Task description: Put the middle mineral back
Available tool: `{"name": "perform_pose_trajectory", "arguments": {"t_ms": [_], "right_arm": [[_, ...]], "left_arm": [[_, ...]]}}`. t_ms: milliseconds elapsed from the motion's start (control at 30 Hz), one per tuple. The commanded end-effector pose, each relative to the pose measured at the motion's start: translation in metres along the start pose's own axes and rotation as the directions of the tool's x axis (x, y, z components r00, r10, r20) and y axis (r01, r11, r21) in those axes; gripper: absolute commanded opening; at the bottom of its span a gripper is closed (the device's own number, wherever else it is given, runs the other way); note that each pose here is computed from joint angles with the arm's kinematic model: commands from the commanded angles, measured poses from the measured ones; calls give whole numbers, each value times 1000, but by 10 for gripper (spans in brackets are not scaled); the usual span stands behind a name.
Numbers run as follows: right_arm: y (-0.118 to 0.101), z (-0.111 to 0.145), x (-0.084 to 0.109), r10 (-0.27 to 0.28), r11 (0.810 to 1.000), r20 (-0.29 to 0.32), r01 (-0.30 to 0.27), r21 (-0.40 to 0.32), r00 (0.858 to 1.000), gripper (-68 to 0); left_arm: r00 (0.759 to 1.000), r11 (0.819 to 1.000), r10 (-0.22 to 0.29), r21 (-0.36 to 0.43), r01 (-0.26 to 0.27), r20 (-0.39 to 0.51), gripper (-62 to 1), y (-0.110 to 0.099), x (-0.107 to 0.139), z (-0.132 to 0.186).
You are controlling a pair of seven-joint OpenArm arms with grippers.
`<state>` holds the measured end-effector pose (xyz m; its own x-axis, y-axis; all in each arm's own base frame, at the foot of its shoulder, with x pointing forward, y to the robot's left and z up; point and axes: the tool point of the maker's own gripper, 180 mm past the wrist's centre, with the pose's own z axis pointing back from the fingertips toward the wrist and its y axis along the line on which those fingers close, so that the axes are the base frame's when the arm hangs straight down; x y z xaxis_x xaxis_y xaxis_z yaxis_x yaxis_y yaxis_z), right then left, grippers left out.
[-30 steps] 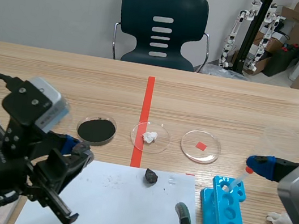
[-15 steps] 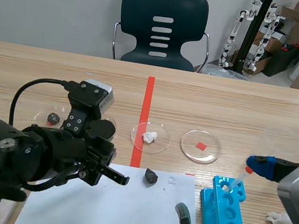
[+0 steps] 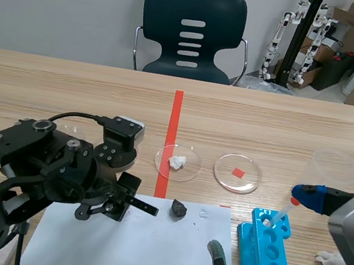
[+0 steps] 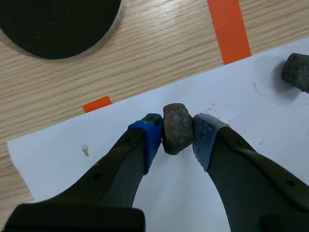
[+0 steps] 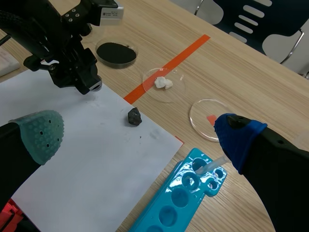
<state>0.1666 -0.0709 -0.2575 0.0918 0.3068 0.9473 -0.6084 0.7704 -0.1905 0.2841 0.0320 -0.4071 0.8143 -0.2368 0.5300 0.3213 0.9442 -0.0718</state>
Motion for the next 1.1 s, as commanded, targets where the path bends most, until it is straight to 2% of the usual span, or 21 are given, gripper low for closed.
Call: {"name": "perform_pose_trajectory", "arguments": {"t_ms": [0,167,467,800,1067], "right_arm": [[-3,-1,8,9,1000,33,-9,-1,999,4],[-3,-1,8,9,1000,33,-9,-1,999,4],[-3,-1,8,9,1000,33,-9,-1,999,4],[-3,-1,8,9,1000,33,-9,-1,999,4],[-3,-1,8,9,1000,33,-9,-1,999,4]], "left_arm": [[1000,1000,9,-7,-9,24,-505,-4,9,1],[1000,1000,15,3,-15,-13,-504,-6,2,-8],[1000,1000,16,3,-16,-16,-493,-6,1,-9],[999,999,30,22,-30,-15,-251,-3,1,-9],[999,999,32,27,-33,12,3,0,2,-9]]}}
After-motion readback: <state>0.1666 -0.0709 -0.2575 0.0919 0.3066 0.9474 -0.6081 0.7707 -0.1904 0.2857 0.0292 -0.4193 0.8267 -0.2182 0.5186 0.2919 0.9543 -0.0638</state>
